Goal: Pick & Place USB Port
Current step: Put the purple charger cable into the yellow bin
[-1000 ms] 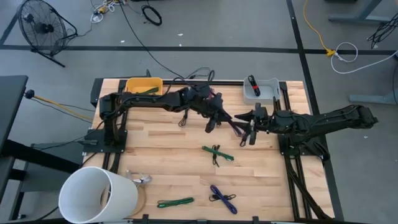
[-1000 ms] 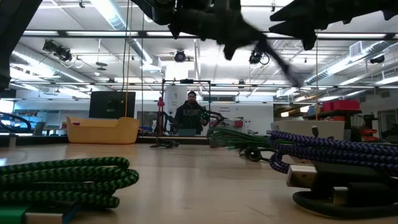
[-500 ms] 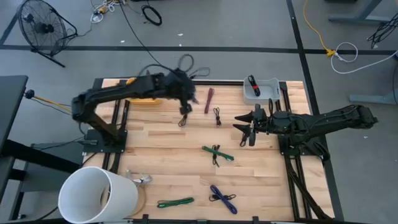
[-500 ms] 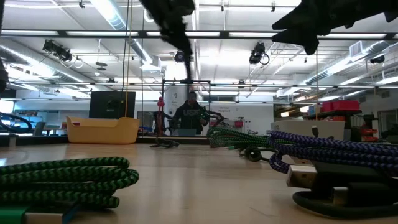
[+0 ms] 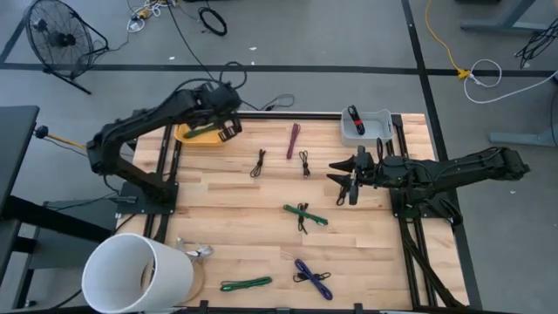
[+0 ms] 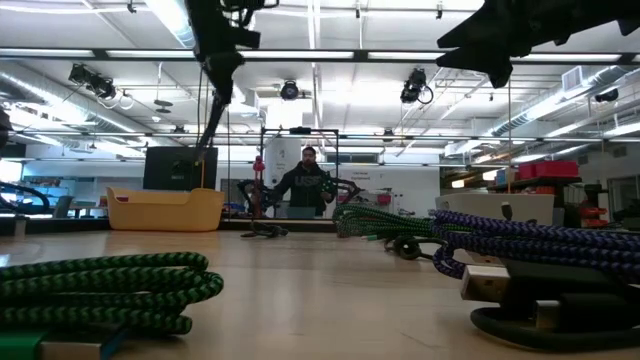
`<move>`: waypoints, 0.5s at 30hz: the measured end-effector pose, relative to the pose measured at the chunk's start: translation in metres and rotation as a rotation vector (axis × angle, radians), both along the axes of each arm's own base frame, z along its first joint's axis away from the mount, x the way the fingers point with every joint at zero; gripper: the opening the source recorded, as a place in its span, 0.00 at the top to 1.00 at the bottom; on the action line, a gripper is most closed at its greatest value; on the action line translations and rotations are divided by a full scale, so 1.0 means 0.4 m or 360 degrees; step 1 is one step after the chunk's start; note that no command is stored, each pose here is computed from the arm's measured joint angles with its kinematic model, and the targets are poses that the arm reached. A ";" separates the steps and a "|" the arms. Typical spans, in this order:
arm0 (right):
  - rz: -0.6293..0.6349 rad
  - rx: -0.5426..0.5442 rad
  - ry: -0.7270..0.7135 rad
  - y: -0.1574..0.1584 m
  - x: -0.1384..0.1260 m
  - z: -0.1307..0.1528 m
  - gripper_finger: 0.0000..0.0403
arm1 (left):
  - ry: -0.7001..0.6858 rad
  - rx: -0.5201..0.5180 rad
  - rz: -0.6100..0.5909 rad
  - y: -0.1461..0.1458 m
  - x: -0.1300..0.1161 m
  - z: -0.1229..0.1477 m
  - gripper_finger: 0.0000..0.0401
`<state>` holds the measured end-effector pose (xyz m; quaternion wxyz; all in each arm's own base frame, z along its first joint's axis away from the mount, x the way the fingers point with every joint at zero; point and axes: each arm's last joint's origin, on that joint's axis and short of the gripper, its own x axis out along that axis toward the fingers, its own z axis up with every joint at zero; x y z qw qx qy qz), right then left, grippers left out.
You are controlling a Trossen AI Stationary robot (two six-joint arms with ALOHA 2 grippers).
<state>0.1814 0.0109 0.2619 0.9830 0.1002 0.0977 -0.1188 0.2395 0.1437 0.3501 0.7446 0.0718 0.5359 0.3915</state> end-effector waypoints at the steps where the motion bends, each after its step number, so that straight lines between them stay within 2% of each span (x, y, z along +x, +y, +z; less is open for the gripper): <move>1: 0.0000 0.0000 -0.0002 0.000 0.000 0.000 0.58 | 0.0037 -0.0001 0.0025 0.010 -0.002 -0.012 0.91; 6: 0.0000 0.0000 -0.0002 0.000 0.000 0.000 0.58 | 0.0248 -0.0052 0.0110 0.055 -0.006 -0.100 0.91; 10: 0.0000 0.0000 -0.0002 0.000 0.000 0.000 0.58 | 0.0453 -0.0031 0.0201 0.084 -0.009 -0.168 0.91; 15: 0.0000 0.0000 -0.0003 0.000 0.000 0.000 0.58 | 0.0599 -0.0021 0.0234 0.101 0.003 -0.217 0.91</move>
